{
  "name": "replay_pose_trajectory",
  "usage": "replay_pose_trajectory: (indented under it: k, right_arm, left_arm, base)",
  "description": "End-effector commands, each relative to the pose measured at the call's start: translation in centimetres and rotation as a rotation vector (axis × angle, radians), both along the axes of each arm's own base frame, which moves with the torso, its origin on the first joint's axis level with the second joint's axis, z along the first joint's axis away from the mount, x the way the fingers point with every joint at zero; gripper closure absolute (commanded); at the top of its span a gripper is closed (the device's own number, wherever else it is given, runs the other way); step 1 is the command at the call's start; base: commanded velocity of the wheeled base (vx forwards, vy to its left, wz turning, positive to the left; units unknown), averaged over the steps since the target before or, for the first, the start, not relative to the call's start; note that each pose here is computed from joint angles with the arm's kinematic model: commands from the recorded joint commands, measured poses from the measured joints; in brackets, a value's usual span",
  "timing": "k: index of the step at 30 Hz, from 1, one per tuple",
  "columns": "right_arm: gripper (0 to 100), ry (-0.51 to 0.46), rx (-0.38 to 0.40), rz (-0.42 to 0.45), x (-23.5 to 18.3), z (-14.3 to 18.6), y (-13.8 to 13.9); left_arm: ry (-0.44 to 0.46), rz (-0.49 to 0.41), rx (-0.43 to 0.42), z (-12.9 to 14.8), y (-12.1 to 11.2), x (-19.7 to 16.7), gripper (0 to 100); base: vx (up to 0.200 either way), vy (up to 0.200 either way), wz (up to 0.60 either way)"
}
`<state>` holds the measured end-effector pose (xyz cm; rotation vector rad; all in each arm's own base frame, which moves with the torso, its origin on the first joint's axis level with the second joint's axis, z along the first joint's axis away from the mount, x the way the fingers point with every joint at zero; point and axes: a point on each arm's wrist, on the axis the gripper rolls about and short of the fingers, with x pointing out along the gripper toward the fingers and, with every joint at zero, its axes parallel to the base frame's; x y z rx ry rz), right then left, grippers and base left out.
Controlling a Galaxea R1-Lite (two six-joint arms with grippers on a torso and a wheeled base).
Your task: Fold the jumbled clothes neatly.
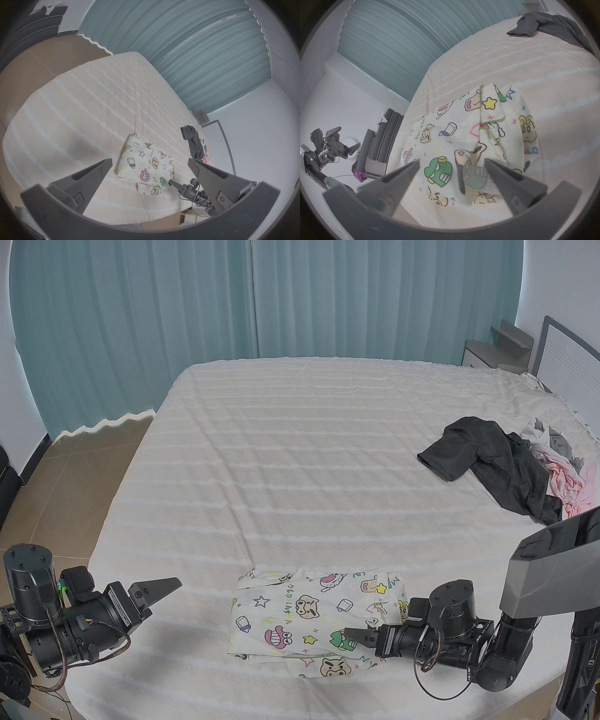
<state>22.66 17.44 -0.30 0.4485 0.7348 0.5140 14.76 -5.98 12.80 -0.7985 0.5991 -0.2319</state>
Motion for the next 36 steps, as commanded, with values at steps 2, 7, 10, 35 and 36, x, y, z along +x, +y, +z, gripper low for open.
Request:
replay_pose_trajectory:
  k: [2, 7, 10, 35, 36]
  right_arm:
    - [0, -0.013, 0.014, 0.004, 0.7, -0.1, 0.6]
    - [0, -0.028, 0.028, 0.026, 0.9, 0.0, 1.4]
    - [0, -0.03, 0.039, 0.069, 0.8, -0.2, 2.7]
    - [100, 0.096, -0.088, 0.047, -1.2, -1.2, -1.0]
    - [100, 0.097, -0.09, 0.046, -1.2, -1.2, -1.1]
  left_arm:
    - [0.003, 0.0, 0.001, -0.1, 0.0, 0.0, 0]
    - [0.0, 0.001, 0.0, 0.0, 0.0, 0.0, 0]
    - [0.003, 0.001, 0.001, -0.1, 0.0, 0.0, 0]
    - [0.018, 0.001, 0.005, -0.3, -0.1, 0.2, 0]
    - [0.018, 0.001, 0.005, -0.3, -0.1, 0.2, 0]
  base:
    - [0.0, 0.0, 0.0]
    - [0.0, 0.0, 0.0]
    - [0.0, 0.0, 0.0]
    - [0.0, 0.0, 0.0]
    - [0.0, 0.0, 0.0]
